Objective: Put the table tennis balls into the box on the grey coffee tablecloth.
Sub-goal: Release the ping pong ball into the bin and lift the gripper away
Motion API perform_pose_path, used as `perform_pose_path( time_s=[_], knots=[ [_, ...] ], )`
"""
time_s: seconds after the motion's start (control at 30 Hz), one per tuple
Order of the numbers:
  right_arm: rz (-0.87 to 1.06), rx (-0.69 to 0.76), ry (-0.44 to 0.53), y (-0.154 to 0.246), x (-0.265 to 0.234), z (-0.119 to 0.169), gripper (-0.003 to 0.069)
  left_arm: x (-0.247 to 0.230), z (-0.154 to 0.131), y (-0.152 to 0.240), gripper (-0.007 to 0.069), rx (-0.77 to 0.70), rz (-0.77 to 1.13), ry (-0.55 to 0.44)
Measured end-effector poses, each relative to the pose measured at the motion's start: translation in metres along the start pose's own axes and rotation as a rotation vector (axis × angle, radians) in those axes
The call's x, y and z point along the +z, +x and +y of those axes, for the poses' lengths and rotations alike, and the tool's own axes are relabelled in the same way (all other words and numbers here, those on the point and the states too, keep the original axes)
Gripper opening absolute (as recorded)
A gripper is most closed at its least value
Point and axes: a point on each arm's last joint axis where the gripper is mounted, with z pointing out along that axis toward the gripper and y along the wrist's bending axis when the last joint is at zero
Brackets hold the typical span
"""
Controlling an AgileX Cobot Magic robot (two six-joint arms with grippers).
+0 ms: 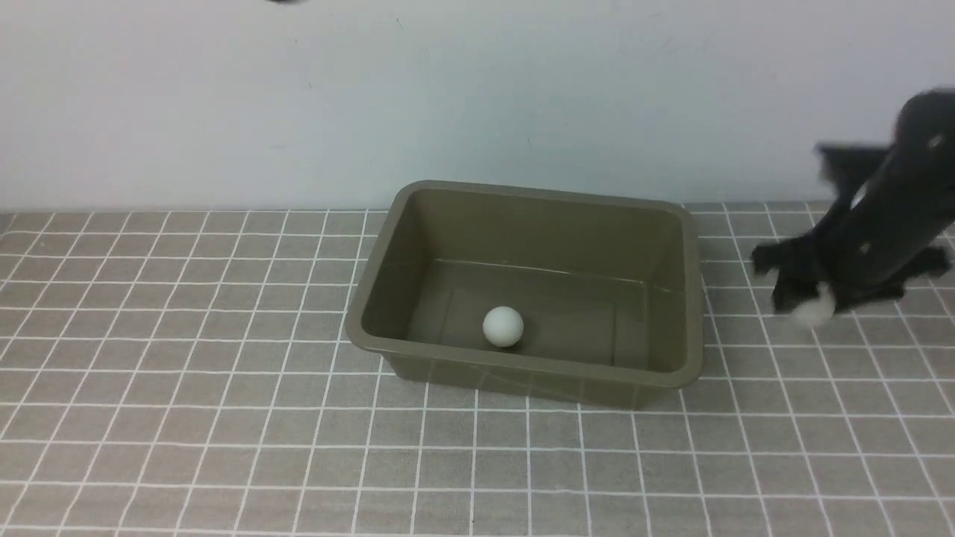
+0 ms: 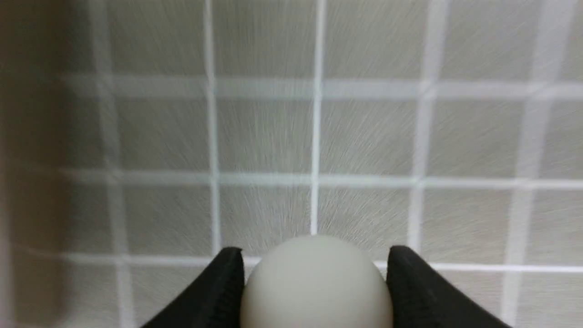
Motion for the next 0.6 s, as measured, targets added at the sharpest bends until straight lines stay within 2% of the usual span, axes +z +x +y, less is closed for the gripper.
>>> perform_pose_path(
  time_s=[0.07, 0.17, 0.23, 0.27, 0.33, 0.4, 0.47, 0.6],
  knots=[
    [-0.098, 0.015, -0.036, -0.005, -0.025, 0.004, 0.0363, -0.020, 0.002, 0.014, -0.0005, -0.008, -0.015, -0.009],
    [-0.245, -0.022, -0.172, -0.014, -0.058, 0.030, 0.0363, -0.056, 0.005, 0.061, -0.0005, -0.032, 0.015, -0.009],
    [-0.245, -0.074, -0.253, -0.014, -0.057, 0.054, 0.0363, -0.064, 0.007, 0.097, -0.0005, -0.046, 0.012, -0.009],
    [-0.241, -0.079, -0.259, -0.014, -0.056, 0.056, 0.0363, -0.069, 0.007, 0.097, -0.0005, -0.048, -0.008, -0.007],
    [-0.190, -0.131, -0.303, -0.013, -0.037, 0.078, 0.0371, -0.078, 0.008, 0.132, -0.0005, -0.067, -0.070, 0.003],
    [-0.145, -0.147, -0.307, -0.014, -0.024, 0.086, 0.0414, -0.084, 0.009, 0.157, -0.0005, -0.082, -0.125, 0.012],
    [-0.089, -0.157, -0.306, -0.018, -0.016, 0.090, 0.0523, -0.092, 0.010, 0.183, -0.0005, -0.100, -0.191, 0.025],
    [-0.045, -0.192, -0.305, -0.024, -0.029, 0.093, 0.0650, -0.103, 0.012, 0.212, -0.0005, -0.107, -0.258, 0.033]
  ],
)
